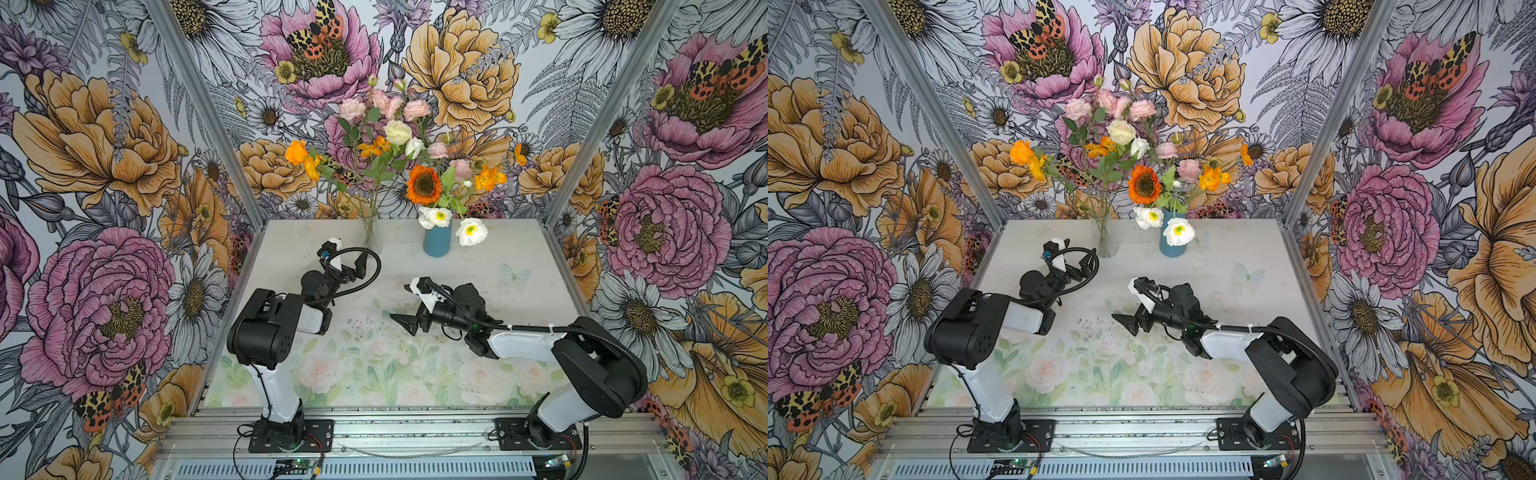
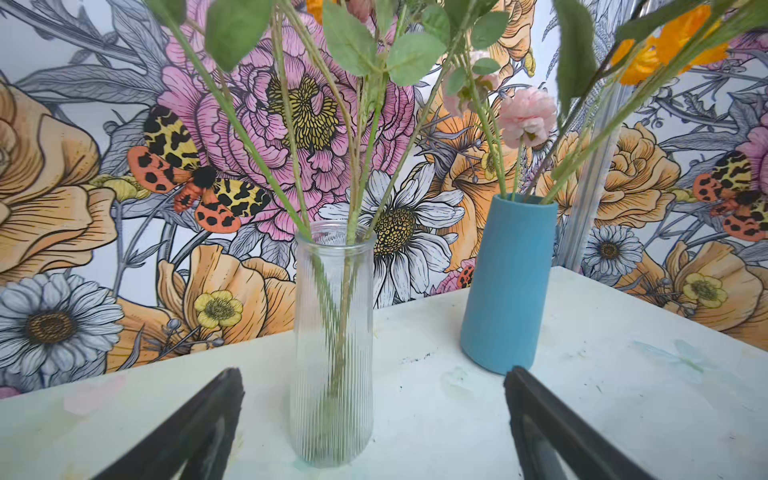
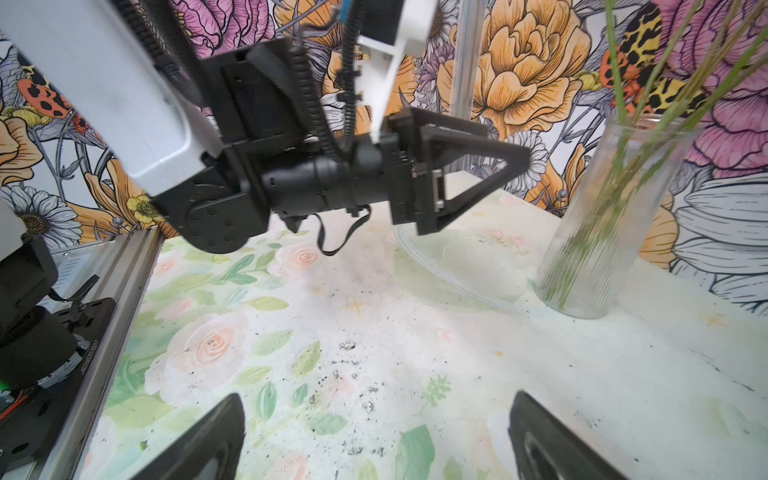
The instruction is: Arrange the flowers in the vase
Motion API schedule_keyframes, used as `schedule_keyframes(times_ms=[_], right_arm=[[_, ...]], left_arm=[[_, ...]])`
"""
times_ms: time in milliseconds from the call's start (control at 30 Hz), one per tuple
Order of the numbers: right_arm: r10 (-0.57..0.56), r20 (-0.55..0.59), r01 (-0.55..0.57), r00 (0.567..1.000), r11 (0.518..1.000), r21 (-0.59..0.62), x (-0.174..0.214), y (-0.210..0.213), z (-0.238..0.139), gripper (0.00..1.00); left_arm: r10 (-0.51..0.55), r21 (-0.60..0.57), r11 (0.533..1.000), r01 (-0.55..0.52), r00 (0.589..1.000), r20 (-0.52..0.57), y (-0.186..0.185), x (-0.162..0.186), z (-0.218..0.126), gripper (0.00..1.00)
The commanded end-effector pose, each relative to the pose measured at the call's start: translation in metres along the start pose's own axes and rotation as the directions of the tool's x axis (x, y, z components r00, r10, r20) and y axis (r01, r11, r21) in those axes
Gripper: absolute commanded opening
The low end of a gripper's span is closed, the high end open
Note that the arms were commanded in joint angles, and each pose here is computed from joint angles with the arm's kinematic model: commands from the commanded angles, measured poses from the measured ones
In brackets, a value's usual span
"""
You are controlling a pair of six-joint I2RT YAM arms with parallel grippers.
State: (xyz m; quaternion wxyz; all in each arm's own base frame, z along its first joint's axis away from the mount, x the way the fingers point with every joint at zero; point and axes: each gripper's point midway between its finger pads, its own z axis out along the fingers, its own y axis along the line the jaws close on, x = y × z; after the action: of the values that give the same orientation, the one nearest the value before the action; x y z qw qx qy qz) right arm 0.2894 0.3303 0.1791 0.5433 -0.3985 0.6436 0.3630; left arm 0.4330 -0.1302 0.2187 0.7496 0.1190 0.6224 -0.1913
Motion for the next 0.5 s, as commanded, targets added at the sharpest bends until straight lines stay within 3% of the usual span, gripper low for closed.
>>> schedule_keyframes(times_ms=[0,100,167,233,333,467], right_arm=[[0.024,0.062,-0.028,0.998,0.997,0.067,-0.017,-0.018,-0.014,0.99],[0.095,0.144,-0.112,0.985,0.987,0.111,-0.027,-0.039,-0.032,1.0],[0.174,0.198,-0.207,0.965,0.964,0.165,-0.032,-0.06,-0.054,0.99],[0.273,0.26,-0.333,0.926,0.916,0.224,-0.034,-0.08,-0.083,0.98],[0.354,0.347,-0.474,0.868,0.799,0.37,-0.026,-0.097,-0.142,0.98],[0.318,0.229,-0.389,0.92,0.658,0.645,-0.012,-0.088,-0.211,0.99]], left_arm=[[0.004,-0.078,0.997,0.004,0.995,0.1,0.002,-0.049,-0.038,0.99],[-0.03,-0.214,0.977,0.024,0.999,-0.027,0.013,-0.058,-0.073,0.99],[0.002,-0.301,0.952,-0.06,0.982,-0.191,0.014,-0.061,-0.095,0.99],[0.048,-0.353,0.926,-0.137,0.967,-0.251,0.015,-0.071,-0.123,0.99],[0.015,-0.507,0.853,-0.124,0.977,-0.214,0.033,-0.079,-0.171,0.99],[-0.004,-0.623,0.778,-0.083,0.991,-0.137,0.05,-0.07,-0.206,0.99]])
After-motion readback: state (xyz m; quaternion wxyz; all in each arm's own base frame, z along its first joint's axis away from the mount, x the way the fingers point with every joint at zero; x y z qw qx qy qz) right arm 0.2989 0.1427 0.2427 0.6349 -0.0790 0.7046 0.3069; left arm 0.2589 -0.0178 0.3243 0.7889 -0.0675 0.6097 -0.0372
